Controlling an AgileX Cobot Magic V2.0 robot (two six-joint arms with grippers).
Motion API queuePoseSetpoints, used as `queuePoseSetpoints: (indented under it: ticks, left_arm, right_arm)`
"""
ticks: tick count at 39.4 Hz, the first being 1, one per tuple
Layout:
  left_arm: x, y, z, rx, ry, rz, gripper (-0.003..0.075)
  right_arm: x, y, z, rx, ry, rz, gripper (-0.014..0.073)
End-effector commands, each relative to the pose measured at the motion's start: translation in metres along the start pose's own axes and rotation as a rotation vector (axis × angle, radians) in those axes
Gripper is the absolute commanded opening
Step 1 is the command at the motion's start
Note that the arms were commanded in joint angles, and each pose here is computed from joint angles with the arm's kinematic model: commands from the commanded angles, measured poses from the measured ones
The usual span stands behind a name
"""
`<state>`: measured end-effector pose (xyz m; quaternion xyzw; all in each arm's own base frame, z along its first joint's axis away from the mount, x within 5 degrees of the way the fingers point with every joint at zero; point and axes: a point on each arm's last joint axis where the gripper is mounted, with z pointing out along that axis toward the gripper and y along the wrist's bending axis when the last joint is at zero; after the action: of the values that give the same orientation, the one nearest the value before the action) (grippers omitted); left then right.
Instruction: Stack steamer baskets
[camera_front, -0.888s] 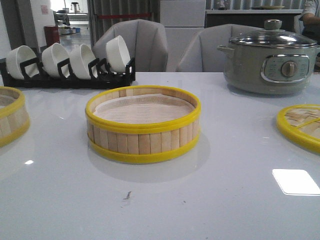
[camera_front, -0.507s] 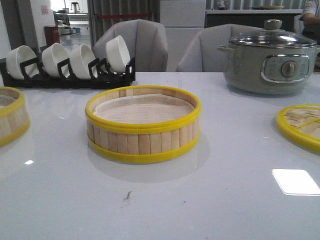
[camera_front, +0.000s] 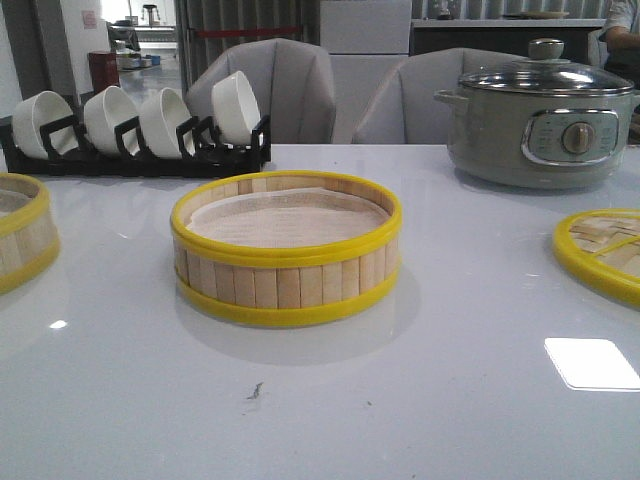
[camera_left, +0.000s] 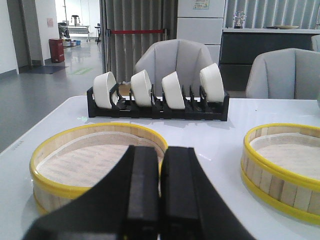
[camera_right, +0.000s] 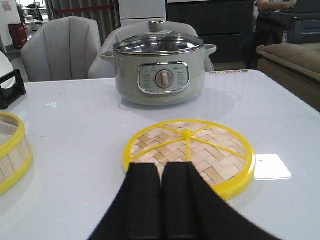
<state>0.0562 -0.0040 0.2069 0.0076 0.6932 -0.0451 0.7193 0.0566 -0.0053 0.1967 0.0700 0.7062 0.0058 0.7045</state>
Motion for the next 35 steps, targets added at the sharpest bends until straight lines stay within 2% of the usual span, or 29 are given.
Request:
queuePoseSetpoints:
  ticks: [1, 35]
  left_arm:
    - [-0.0076, -0.0009, -0.0016, 0.010, -0.090, -0.019, 0.0086]
    - [-0.0074, -0.0009, -0.0016, 0.009, -0.087, 0.007, 0.0086]
  right_arm:
    - [-0.0143, 0.0017, -0.0029, -0.013, -0.125, -0.015, 0.0056]
    - [-0.0143, 0.0017, -0.0029, -0.013, -0.125, -0.015, 0.0056]
